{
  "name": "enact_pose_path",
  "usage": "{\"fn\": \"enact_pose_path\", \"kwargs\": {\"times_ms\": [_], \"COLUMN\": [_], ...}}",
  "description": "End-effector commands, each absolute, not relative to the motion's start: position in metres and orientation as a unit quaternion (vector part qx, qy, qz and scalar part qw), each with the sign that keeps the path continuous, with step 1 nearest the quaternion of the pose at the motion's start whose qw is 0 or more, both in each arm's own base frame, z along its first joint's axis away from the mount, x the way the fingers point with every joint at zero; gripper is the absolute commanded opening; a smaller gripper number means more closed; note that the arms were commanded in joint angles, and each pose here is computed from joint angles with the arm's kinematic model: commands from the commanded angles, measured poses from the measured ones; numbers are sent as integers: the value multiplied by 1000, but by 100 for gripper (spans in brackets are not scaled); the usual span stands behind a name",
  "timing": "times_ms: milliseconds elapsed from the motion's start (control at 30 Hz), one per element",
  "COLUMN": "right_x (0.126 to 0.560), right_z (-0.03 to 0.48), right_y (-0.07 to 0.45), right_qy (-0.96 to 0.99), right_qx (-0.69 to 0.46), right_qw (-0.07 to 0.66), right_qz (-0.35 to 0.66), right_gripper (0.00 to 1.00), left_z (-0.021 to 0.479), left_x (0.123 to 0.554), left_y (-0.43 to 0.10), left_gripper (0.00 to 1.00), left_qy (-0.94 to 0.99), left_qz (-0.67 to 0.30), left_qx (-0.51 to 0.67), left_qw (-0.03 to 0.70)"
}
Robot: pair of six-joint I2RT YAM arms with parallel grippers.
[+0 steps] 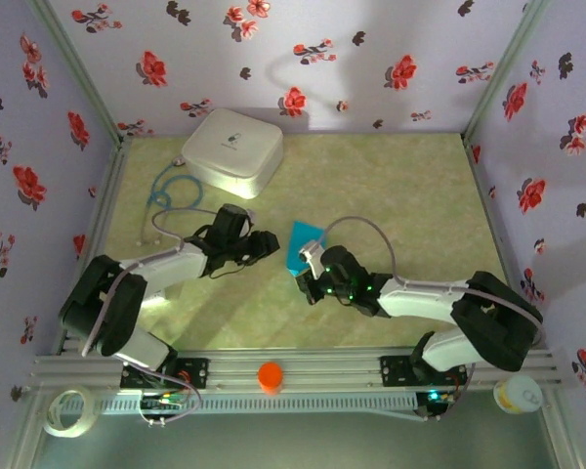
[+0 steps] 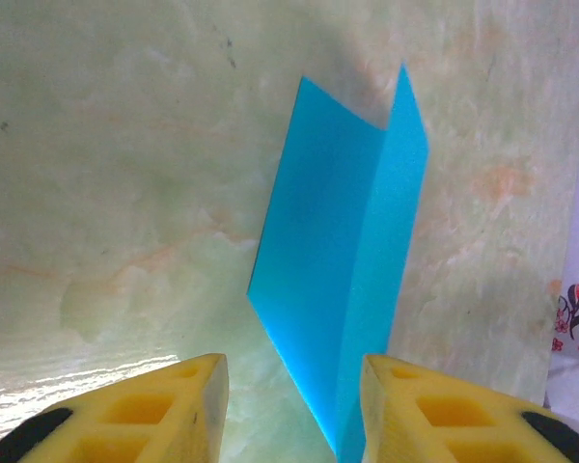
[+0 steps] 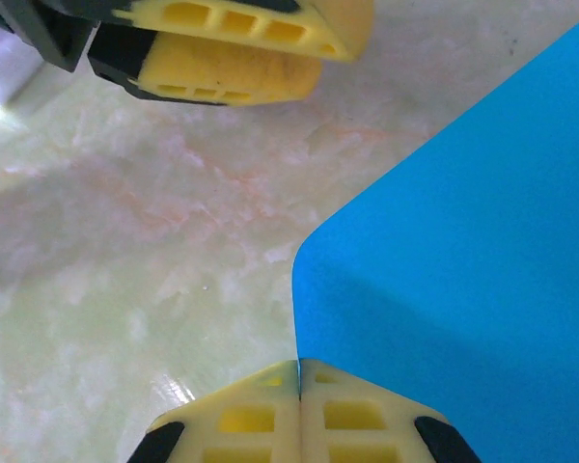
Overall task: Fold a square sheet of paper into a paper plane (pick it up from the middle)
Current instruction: Third fold the triangle at the center of the table.
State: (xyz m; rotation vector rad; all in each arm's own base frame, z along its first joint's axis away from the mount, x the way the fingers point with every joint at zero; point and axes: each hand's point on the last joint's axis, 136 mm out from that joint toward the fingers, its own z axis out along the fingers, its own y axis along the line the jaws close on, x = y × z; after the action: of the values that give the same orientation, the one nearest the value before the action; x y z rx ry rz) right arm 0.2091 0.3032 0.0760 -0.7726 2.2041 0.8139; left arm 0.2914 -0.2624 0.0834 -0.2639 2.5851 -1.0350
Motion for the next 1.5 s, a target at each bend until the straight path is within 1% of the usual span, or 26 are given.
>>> {"fn": "enact_pose_path", "kwargs": {"times_ms": [0,167,367,500,667,767,967,1133,1267,1467], "right_x": [206,212,211,202,191,188,187,186,188,196], "right_z": [84,83,76,74,61,59,60,58,56,54], "right_y": [308,304,302,305,304,303,303,303,302,299], "right_qy": [846,851,848,842,843,842,839,841,844,855], "right_qx": [-242,-181,-166,-174,-188,-191,-195,-190,-186,-163], "right_qw": [272,226,200,181,152,149,150,146,147,141], "right_qz": [390,438,462,478,480,482,485,484,480,471], "right_gripper": [0,0,0,0,0,0,0,0,0,0], "left_z": [84,89,104,109,111,109,87,54,30,6], "left_x": [289,290,294,296,303,306,309,311,304,297], "left_y": [-249,-241,-252,-263,-285,-302,-330,-345,-348,-339], "left_gripper": [40,40,37,31,19,14,12,11,9,8], "left_qy": [913,913,905,902,900,900,908,916,923,931], "left_qz": [-351,-348,-370,-387,-402,-408,-404,-393,-381,-364], "left_qx": [-89,-91,-69,-49,-16,4,30,33,27,17], "left_qw": [186,193,196,187,166,150,106,70,42,28]}}
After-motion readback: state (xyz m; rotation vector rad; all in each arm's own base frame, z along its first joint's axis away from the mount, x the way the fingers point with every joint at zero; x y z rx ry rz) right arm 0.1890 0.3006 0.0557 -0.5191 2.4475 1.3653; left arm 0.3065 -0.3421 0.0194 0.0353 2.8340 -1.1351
